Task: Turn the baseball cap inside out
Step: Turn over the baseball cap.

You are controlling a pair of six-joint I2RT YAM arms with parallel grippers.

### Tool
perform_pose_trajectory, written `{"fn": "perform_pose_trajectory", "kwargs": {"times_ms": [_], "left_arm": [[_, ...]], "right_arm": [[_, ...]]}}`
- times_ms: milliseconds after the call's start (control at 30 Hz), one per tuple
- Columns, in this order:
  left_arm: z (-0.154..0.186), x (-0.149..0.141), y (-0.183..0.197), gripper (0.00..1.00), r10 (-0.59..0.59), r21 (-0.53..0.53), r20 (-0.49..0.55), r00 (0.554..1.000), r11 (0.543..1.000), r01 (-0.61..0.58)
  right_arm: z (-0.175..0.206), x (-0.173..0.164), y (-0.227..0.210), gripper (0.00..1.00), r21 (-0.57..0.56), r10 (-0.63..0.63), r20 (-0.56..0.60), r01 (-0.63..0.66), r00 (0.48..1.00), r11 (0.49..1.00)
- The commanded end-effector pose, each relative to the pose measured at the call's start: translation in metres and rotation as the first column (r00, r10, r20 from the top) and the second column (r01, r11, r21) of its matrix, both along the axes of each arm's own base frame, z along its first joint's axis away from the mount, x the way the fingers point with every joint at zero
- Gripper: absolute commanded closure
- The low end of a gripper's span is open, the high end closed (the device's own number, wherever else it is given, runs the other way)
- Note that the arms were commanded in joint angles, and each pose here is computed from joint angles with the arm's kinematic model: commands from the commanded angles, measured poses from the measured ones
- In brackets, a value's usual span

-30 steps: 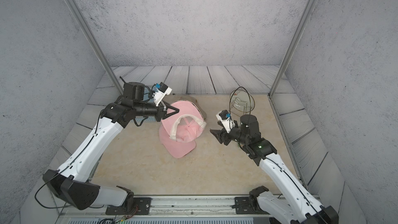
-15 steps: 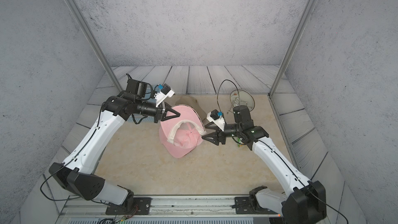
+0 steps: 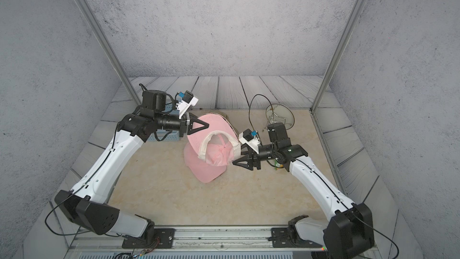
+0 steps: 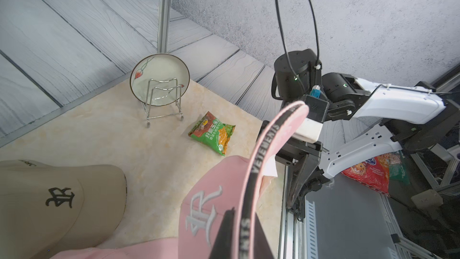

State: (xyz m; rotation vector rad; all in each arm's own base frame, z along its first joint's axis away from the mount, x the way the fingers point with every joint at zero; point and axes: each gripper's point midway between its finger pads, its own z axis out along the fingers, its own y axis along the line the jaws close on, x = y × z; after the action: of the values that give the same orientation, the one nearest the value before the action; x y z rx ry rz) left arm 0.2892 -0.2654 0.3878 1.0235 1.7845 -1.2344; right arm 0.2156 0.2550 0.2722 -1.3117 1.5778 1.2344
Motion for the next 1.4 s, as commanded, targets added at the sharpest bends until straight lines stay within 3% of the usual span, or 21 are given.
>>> {"fn": "perform_pose_trajectory", "kwargs": {"times_ms": [0, 200, 367, 433, 533, 633, 733, 833, 933, 1033, 1267, 1367], "left_arm": [[0.033, -0.013, 0.0, 1.0, -0.056, -0.104, 0.07, 0.996, 0.993, 0.063], [0.045, -0.024, -0.004, 1.0, -0.13, -0.17, 0.052, 0.99, 0.976, 0.137], [0.05, -0.023, -0.004, 1.0, -0.125, -0.195, 0.042, 0.991, 0.972, 0.131], [0.055, -0.019, -0.004, 1.0, -0.105, -0.211, 0.038, 0.994, 0.971, 0.111], [0.057, 0.0, -0.001, 1.0, 0.019, -0.21, 0.02, 1.0, 0.978, -0.014], [0.055, 0.026, 0.008, 1.0, 0.203, -0.205, -0.002, 0.979, 0.958, -0.199], [0.052, 0.046, 0.022, 1.0, 0.368, -0.229, -0.018, 0.93, 0.904, -0.362], [0.049, 0.055, 0.032, 1.0, 0.456, -0.264, -0.055, 0.888, 0.851, -0.454], [0.048, 0.059, 0.036, 1.0, 0.483, -0.287, -0.101, 0.87, 0.823, -0.49], [0.047, 0.066, 0.038, 1.0, 0.503, -0.307, -0.173, 0.847, 0.79, -0.531], [0.047, 0.083, 0.054, 1.0, 0.592, -0.337, -0.257, 0.764, 0.686, -0.645], [0.046, 0.087, 0.058, 1.0, 0.612, -0.342, -0.276, 0.741, 0.658, -0.671]], "right_arm": [[-0.003, -0.002, 0.005, 0.51, 0.019, 0.026, -0.053, -0.025, 0.998, 1.0], [-0.011, 0.015, 0.009, 0.71, 0.011, -0.02, -0.06, 0.021, 0.998, 1.0], [-0.015, 0.027, 0.009, 0.88, 0.003, -0.087, -0.07, 0.088, 0.994, 0.996], [-0.02, 0.031, 0.008, 0.92, -0.009, -0.119, -0.076, 0.119, 0.99, 0.993], [-0.035, 0.051, -0.001, 1.0, -0.095, -0.281, -0.085, 0.273, 0.956, 0.957], [-0.053, 0.088, -0.027, 1.0, -0.207, -0.562, -0.079, 0.538, 0.823, 0.817], [-0.07, 0.122, -0.072, 1.0, -0.309, -0.83, -0.057, 0.781, 0.555, 0.543], [-0.087, 0.134, -0.115, 1.0, -0.402, -0.961, -0.025, 0.878, 0.274, 0.261], [-0.104, 0.135, -0.137, 1.0, -0.463, -0.989, 0.019, 0.878, 0.147, 0.122], [-0.122, 0.133, -0.147, 1.0, -0.523, -0.993, 0.059, 0.851, 0.098, 0.053], [-0.161, 0.122, -0.143, 0.89, -0.636, -0.986, 0.072, 0.768, 0.153, 0.073], [-0.171, 0.119, -0.147, 0.84, -0.669, -0.983, 0.102, 0.742, 0.156, 0.048]]}}
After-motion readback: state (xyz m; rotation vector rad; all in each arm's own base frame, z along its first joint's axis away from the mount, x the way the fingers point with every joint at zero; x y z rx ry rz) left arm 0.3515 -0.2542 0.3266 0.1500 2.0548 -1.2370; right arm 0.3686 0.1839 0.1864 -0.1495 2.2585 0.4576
